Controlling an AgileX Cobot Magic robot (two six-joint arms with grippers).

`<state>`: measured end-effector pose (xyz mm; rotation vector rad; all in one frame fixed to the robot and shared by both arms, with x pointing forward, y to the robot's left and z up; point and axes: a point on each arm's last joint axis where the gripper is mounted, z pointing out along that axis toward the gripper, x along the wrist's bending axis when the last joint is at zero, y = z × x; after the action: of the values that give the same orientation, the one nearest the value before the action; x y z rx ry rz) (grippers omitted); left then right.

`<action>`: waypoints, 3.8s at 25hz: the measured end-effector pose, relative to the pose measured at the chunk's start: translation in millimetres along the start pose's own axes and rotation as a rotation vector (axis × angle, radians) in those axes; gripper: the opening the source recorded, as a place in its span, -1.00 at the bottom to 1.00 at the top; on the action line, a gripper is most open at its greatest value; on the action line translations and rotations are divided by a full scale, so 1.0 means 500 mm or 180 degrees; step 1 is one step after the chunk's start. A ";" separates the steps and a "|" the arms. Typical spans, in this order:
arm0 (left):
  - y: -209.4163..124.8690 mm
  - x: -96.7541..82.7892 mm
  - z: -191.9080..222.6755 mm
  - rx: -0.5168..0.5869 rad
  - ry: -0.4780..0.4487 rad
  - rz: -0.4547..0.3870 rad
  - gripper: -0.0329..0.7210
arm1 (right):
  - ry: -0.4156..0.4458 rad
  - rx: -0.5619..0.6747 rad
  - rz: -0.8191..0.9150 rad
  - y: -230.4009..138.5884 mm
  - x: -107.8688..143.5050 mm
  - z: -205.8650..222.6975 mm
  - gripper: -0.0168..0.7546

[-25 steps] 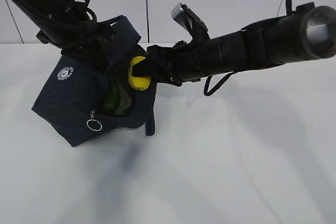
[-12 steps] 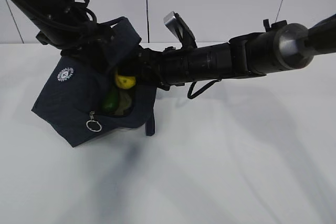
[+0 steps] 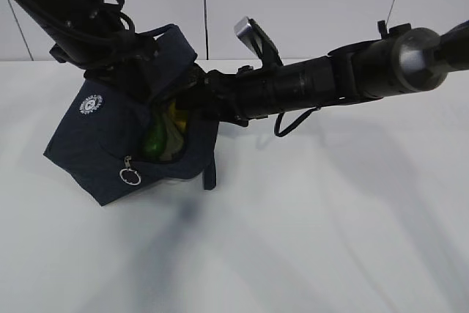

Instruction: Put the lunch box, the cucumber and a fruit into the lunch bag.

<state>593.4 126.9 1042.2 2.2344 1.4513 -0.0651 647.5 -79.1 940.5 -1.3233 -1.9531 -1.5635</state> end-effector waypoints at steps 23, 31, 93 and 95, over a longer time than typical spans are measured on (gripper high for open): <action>0.000 0.000 0.000 0.0001 0.0006 0.0022 -0.93 | 0.0085 0.0224 0.0862 -0.052 -0.098 0.009 0.12; 0.000 0.001 0.000 0.0004 0.0012 0.0026 -0.93 | 0.0553 0.0209 0.0702 -0.041 -0.072 0.008 -0.88; 0.018 -0.136 0.004 -0.0512 -0.0677 -0.0202 0.10 | -0.0330 0.0469 -0.0323 0.165 0.130 -0.295 -0.35; 0.018 -0.138 -0.026 -0.0648 -0.0585 -0.0080 0.10 | -0.0417 0.0251 -0.0477 0.181 0.167 -0.319 -0.35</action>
<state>568.1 70.6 1077.0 1.9917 1.3250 -0.1219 629.2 -184.2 1111.4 -1.3042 -2.2162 -1.4809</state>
